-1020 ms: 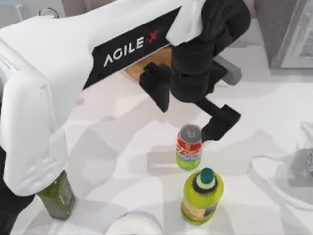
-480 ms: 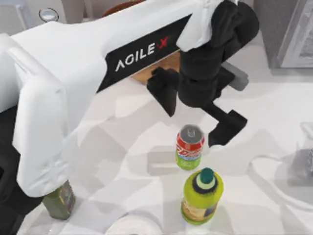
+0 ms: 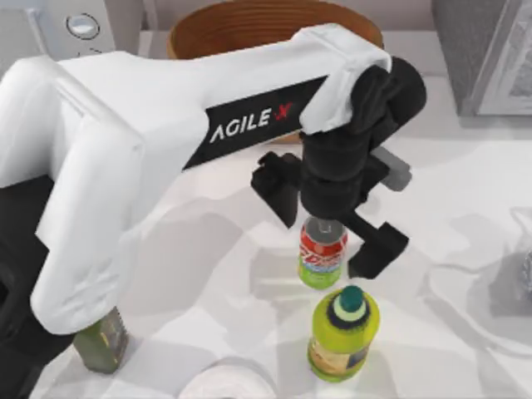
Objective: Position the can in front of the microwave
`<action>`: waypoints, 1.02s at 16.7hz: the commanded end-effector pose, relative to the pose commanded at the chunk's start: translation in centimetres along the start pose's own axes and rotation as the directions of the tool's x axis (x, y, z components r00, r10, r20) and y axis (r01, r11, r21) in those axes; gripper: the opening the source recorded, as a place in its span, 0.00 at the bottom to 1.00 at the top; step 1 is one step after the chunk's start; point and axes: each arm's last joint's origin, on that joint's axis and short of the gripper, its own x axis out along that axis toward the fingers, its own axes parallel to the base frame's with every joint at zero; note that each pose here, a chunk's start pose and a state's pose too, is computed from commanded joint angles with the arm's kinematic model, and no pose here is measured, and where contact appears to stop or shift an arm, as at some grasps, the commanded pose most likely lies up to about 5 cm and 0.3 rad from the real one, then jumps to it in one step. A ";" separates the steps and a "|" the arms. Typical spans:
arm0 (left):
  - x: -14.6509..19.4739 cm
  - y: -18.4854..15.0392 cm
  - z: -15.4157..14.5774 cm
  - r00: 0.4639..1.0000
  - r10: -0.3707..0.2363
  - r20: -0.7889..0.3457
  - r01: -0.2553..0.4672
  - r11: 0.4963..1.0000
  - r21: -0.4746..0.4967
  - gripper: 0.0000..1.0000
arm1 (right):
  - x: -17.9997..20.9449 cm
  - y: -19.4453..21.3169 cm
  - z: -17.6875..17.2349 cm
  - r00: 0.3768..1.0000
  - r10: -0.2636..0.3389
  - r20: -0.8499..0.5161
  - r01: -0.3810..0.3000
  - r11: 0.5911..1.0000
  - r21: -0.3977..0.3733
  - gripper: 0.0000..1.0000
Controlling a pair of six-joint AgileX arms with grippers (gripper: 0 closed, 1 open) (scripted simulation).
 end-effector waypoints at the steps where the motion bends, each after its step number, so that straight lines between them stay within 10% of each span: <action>1: 0.0 0.0 0.0 1.000 0.000 0.000 0.000 1.000 0.000 1.00 | 0.0 0.0 0.0 1.000 0.000 0.000 0.000 1.000 0.000 1.00; 3: 0.0 0.0 0.0 1.000 0.000 0.000 0.000 1.000 0.000 1.00 | 0.0 0.0 0.0 1.000 0.000 0.000 0.000 1.000 0.000 1.00; 17: 0.0 0.0 0.0 1.000 0.000 0.000 0.000 1.000 0.000 0.00 | 0.0 0.0 0.0 1.000 0.000 0.000 0.000 1.000 0.000 1.00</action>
